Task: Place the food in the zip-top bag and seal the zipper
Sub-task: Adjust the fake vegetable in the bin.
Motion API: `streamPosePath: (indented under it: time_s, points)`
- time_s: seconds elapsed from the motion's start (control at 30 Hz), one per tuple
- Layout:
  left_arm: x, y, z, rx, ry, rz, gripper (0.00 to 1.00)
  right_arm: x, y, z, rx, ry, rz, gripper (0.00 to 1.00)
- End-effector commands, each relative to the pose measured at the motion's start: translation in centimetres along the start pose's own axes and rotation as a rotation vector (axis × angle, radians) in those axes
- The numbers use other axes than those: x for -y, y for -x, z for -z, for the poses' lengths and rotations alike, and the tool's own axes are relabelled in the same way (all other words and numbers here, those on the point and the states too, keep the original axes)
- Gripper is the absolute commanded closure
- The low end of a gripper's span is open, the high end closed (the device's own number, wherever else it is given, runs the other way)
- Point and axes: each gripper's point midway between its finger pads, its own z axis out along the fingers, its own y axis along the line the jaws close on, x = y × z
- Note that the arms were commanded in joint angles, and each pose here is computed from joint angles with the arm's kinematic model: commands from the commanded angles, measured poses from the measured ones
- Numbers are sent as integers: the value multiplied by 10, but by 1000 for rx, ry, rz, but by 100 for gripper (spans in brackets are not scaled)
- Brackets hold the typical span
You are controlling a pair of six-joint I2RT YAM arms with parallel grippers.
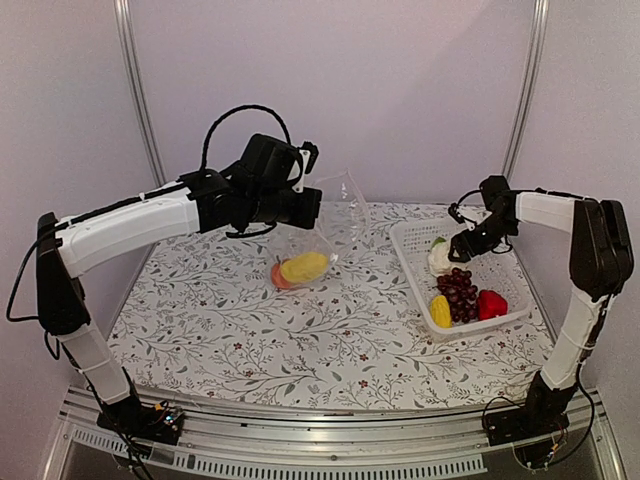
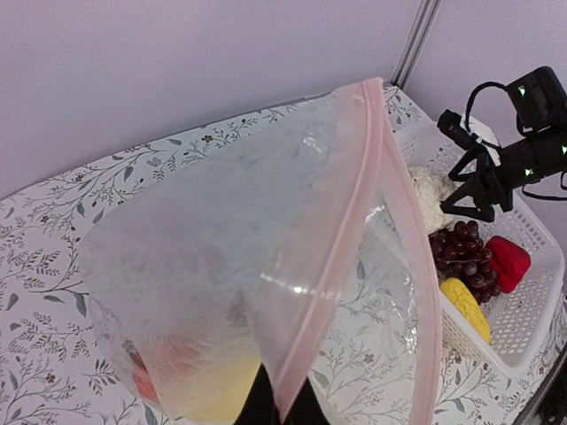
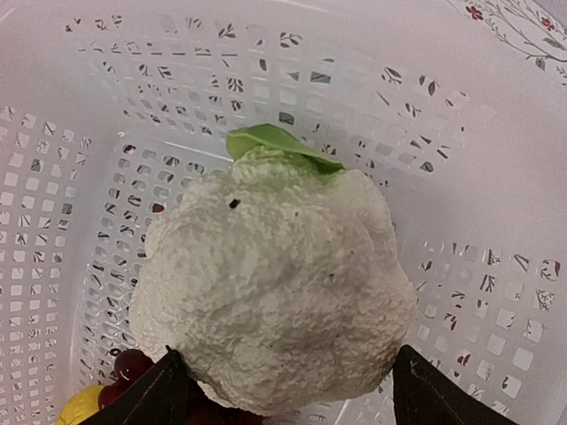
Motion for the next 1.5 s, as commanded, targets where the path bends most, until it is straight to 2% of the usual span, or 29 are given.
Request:
streamPosePath:
  time_s: [0.0, 0.17, 0.3, 0.43, 0.57, 0.77, 0.9, 1.47]
  points:
    - [-2, 2, 0, 11, -3, 4, 100, -19, 1, -15, -10, 92, 3, 21]
    - [-2, 0, -1, 6, -1, 2, 100, -25, 10, -17, 8, 141, -20, 19]
    - [-2, -1, -3, 2, 1, 0, 100, -25, 15, -20, 10, 153, -33, 14]
    - [-3, -2, -4, 1, 3, -4, 100, -23, 15, -26, -1, 156, -47, 4]
    - [-4, -1, -5, 0, 5, -5, 100, -16, 20, -26, 3, 121, -66, 1]
    - [-7, 0, -4, 1, 15, -6, 100, -23, 46, 11, 94, 142, -46, 1]
    - [-6, -1, -8, -6, 10, -5, 100, -11, 61, 30, 138, 64, -19, 7]
    - [-5, 1, -5, -4, 3, 1, 100, 30, 36, -1, 16, -147, 5, 33]
